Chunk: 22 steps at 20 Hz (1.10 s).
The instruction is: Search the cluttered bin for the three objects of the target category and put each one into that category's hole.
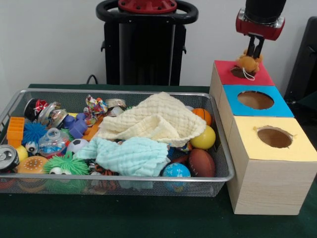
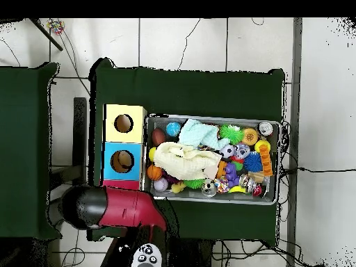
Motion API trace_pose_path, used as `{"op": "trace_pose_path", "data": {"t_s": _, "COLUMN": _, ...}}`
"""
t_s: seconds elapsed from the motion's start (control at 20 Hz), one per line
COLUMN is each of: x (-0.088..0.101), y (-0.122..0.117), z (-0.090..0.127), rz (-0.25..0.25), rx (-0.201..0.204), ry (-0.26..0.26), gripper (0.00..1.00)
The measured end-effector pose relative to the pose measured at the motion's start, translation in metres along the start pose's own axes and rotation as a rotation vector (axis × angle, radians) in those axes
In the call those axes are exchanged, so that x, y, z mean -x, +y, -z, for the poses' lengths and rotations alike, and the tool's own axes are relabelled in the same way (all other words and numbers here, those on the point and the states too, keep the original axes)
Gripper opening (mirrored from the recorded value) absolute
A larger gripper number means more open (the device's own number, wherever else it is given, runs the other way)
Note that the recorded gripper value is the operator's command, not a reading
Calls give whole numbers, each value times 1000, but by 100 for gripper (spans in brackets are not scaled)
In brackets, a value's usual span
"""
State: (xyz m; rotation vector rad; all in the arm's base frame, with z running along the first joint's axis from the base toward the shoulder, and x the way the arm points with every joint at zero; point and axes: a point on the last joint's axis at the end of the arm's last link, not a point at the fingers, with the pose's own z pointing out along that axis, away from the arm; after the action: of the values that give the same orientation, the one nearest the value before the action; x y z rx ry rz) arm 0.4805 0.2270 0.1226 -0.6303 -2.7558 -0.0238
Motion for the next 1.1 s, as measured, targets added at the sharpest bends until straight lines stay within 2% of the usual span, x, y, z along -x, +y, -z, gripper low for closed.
{"op": "trace_pose_path", "data": {"t_s": 0.3, "x": 4, "y": -10, "z": -11, "rz": -29, "rx": -19, "ry": 81, "gripper": 0}}
{"op": "trace_pose_path", "data": {"t_s": 0.7, "x": 12, "y": -9, "z": -19, "rz": -31, "rx": -28, "ry": 101, "gripper": 0}}
{"op": "trace_pose_path", "data": {"t_s": 1.1, "x": 34, "y": -8, "z": -20, "rz": -46, "rx": -25, "ry": 125, "gripper": 0}}
